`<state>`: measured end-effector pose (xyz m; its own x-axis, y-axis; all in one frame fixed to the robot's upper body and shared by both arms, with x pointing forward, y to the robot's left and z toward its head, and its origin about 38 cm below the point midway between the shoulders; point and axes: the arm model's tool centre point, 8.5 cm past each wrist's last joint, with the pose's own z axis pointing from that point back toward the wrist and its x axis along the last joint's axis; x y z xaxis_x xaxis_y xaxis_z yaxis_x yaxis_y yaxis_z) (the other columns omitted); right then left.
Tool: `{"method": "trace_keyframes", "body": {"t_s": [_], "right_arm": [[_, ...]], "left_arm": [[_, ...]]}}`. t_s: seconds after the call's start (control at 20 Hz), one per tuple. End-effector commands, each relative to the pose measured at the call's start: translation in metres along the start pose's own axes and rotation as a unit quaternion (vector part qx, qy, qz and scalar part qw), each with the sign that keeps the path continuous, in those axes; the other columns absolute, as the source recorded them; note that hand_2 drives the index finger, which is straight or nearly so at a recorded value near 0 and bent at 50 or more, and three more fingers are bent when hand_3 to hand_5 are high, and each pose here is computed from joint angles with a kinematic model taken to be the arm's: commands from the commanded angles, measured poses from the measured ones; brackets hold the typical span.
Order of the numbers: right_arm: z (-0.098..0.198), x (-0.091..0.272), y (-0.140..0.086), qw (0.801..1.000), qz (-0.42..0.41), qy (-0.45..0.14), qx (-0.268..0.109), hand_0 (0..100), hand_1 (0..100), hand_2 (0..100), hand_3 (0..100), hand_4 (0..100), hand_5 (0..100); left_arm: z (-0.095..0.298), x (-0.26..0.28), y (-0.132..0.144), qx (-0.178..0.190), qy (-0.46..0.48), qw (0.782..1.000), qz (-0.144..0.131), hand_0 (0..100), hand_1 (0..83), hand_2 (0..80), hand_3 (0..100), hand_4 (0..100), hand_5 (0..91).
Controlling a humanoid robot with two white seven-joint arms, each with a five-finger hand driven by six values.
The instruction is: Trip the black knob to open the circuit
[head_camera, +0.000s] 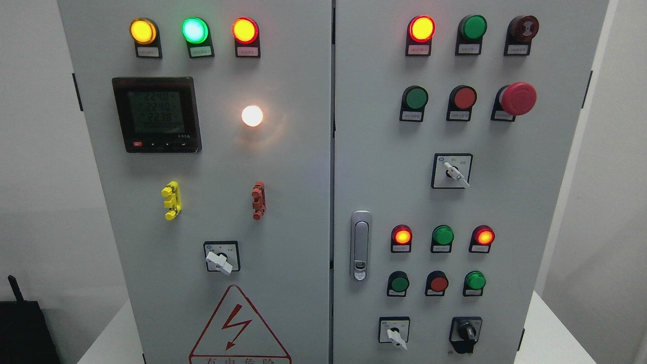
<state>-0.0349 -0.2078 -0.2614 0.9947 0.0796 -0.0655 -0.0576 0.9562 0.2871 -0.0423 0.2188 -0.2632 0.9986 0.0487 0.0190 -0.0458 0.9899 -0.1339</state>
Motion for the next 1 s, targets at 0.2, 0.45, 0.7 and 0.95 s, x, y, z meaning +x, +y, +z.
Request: {"method": "trace_keyframes", "body": {"t_s": [0.2,0.45,0.7,0.95], "right_arm": [[0.003,0.022,-0.008,0.998,-0.053,-0.042,0.005,0,5,0,0,0,0],[0.006,0.052,-0.010,0.995,-0.061,-0.073,0.000,0,5,0,0,0,0],[0.010,0.079,-0.012,0.991,-0.053,-0.124,-0.001,0,4,0,0,0,0],[0.023,0.112,-0.019,0.972,-0.053,-0.228,-0.013,0,4,0,0,0,0]], "left_arm": [[0.000,0.000,0.000,0.000,0.002,1.000,-0.011,12,38.9,0.0,0,0,0.0],[0.000,0.000,0.000,0.000,0.001,1.000,-0.011,12,38.9,0.0,0,0,0.0],[0.000,0.000,0.000,0.000,0.002,1.000,-0.011,12,38.9,0.0,0,0,0.0],[0.000,0.000,0.000,0.000,0.001,1.000,-0.011,12,38.9,0.0,0,0,0.0]]}}
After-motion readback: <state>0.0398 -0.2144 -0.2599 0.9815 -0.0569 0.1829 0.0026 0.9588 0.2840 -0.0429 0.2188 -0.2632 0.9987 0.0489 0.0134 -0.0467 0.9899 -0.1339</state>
